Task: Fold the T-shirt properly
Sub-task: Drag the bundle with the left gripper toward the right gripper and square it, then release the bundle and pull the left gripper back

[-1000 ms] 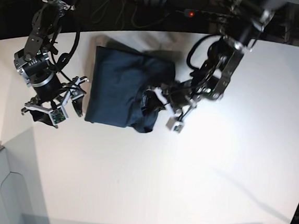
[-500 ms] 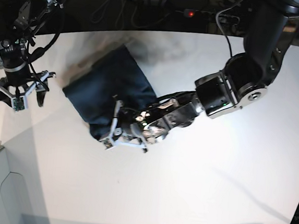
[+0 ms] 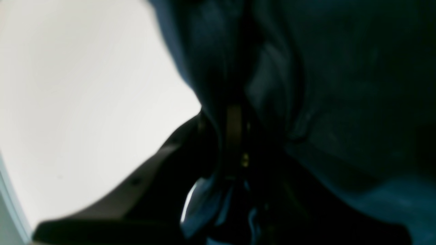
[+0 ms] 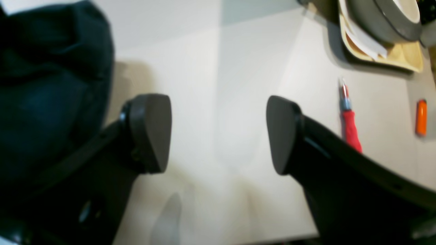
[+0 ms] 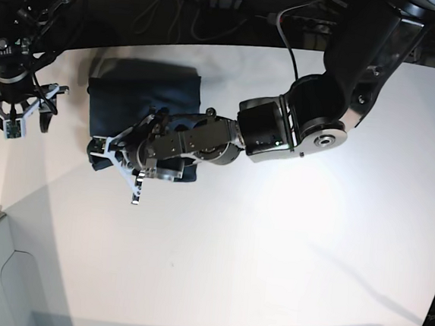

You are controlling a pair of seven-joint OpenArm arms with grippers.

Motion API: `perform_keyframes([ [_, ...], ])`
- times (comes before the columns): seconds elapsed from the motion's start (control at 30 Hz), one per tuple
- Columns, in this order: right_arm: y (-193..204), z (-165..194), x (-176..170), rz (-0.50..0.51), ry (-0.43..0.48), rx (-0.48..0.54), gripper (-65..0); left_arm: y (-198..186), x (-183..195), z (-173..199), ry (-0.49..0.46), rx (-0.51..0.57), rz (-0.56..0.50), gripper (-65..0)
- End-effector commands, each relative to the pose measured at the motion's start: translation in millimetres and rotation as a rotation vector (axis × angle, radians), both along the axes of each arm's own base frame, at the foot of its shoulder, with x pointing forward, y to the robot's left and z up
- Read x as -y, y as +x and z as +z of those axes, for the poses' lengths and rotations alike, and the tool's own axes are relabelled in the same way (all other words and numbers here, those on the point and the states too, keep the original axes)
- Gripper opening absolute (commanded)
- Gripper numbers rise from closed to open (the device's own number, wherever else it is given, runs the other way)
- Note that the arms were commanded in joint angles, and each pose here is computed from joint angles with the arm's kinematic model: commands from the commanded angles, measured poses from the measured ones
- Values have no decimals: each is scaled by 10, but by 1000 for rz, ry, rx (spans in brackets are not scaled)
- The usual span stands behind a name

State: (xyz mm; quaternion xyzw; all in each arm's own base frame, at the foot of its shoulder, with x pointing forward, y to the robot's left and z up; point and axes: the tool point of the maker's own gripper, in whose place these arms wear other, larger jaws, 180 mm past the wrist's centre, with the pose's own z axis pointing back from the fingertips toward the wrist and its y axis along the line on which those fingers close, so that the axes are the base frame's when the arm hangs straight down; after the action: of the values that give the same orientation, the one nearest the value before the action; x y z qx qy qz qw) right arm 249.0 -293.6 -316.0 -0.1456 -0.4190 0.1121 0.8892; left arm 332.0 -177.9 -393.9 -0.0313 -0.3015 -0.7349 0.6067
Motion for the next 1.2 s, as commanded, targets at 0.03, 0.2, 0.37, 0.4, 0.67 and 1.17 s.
perform_keyframes([
  [0.03,31,143,-31,28,-19,46,-239,88,82,130,-10,64,-16,-650],
  [0.2,25,219,-85,30,-26,66,-239,261,123,309,-55,91,42,-641],
  [0.37,-40,192,-143,35,-23,54,-239,473,132,559,-147,81,129,-443],
  [0.4,-42,201,-148,35,-25,56,-239,502,134,593,-164,79,139,-442],
  [0.67,-138,129,-148,36,-25,25,-239,647,215,1102,-313,105,180,-448],
  [1.17,-88,174,-1091,236,71,55,-585,948,-2139,1608,-567,220,730,-448],
])
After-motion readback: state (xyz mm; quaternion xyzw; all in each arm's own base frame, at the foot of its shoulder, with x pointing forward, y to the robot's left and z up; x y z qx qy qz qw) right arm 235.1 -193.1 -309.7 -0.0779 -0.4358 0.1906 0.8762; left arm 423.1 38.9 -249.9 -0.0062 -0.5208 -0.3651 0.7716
